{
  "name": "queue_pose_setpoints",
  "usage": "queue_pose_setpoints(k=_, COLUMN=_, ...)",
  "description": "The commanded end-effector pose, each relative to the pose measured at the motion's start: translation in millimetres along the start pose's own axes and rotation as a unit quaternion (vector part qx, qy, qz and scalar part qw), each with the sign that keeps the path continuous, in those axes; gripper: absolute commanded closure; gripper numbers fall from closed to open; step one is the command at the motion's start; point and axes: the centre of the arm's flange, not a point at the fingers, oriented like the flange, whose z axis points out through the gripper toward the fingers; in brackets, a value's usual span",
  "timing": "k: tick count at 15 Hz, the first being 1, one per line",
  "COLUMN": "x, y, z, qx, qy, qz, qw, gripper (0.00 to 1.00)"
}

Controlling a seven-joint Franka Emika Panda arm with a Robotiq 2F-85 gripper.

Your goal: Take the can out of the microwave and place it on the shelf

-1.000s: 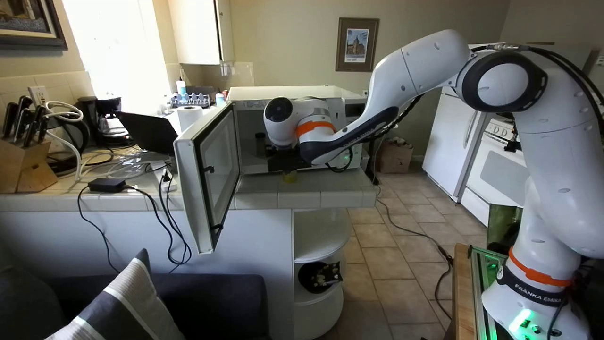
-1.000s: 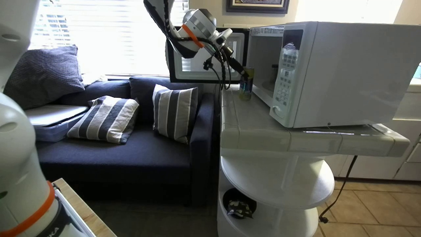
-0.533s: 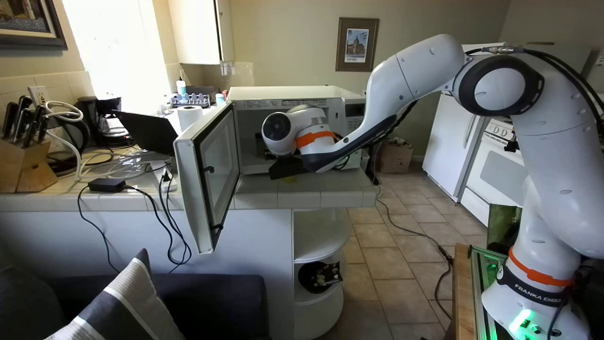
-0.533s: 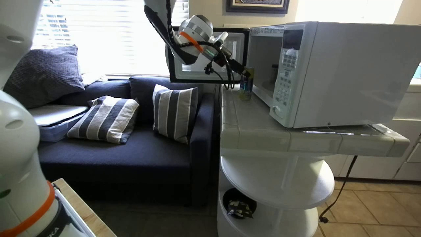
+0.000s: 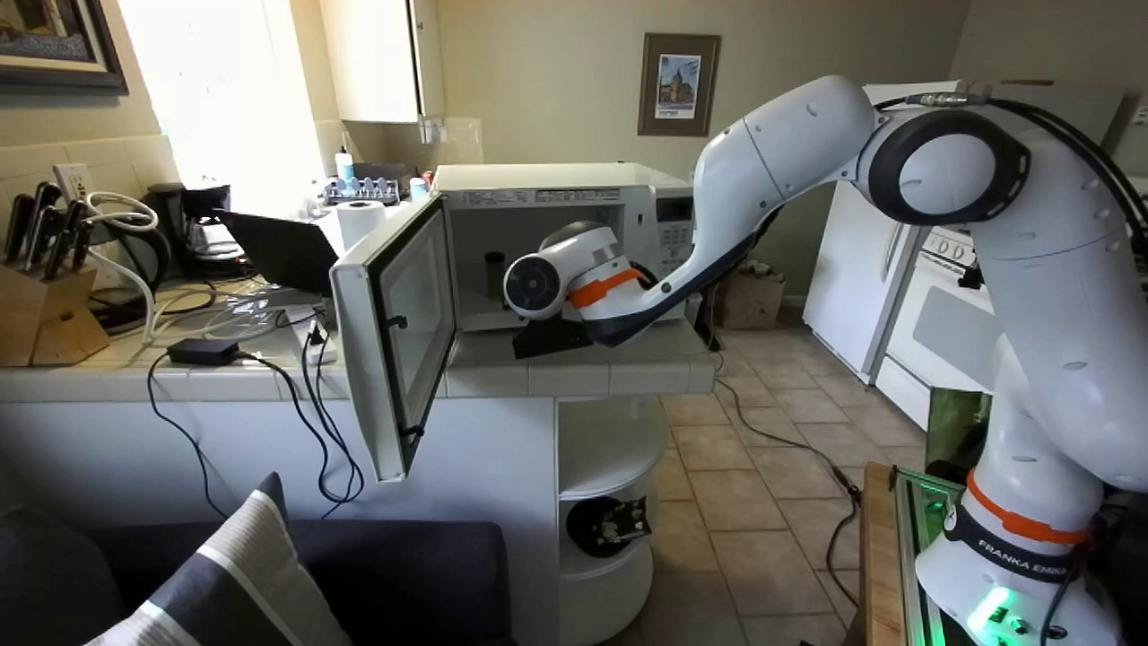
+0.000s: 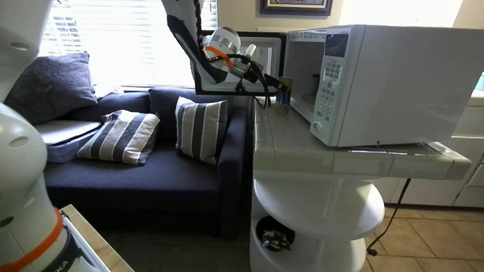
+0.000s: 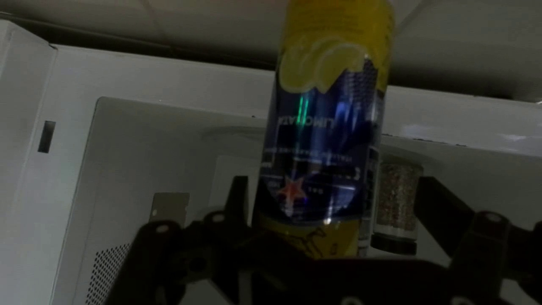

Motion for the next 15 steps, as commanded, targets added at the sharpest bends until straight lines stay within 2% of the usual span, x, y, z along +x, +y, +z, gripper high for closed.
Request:
queue_pose_setpoints(k=1, x=-16.6, y=1.9, z=-2.4, qx=-0.016, qy=0.025, qz=0.02, qw=0.9994, gripper=0.0)
queue_pose_setpoints(k=5, x=-19.0, y=6.6, z=-3.2, qx=-0.035, qy=0.047, qz=0.029, qw=0.9979, gripper=0.0)
queue_pose_setpoints(k=6, x=-19.2, y=7.8, z=-3.0, qx=-0.039, qy=0.052, qz=0.03, qw=0.9975, gripper=0.06)
queue_pose_setpoints(k=7, x=-19.4, y=8.4, z=-2.5, qx=-0.042, qy=0.057, qz=0.03, qw=0.9971, gripper=0.25)
queue_pose_setpoints(k=8, x=-19.5, y=8.7, z=-0.6, qx=-0.043, qy=0.06, qz=0.029, qw=0.9968, gripper=0.3)
queue_pose_setpoints(k=9, x=-19.1, y=9.0, z=1.1, qx=-0.045, qy=0.067, qz=0.03, qw=0.9963, gripper=0.3)
queue_pose_setpoints(k=13, x=-11.9, y=9.3, z=0.9, qx=-0.035, qy=0.073, qz=0.038, qw=0.996, gripper=0.61)
queue_pose_setpoints(k=15, x=-10.5, y=9.0, z=-5.6, qx=-0.03, qy=0.046, qz=0.039, qw=0.9977, gripper=0.62)
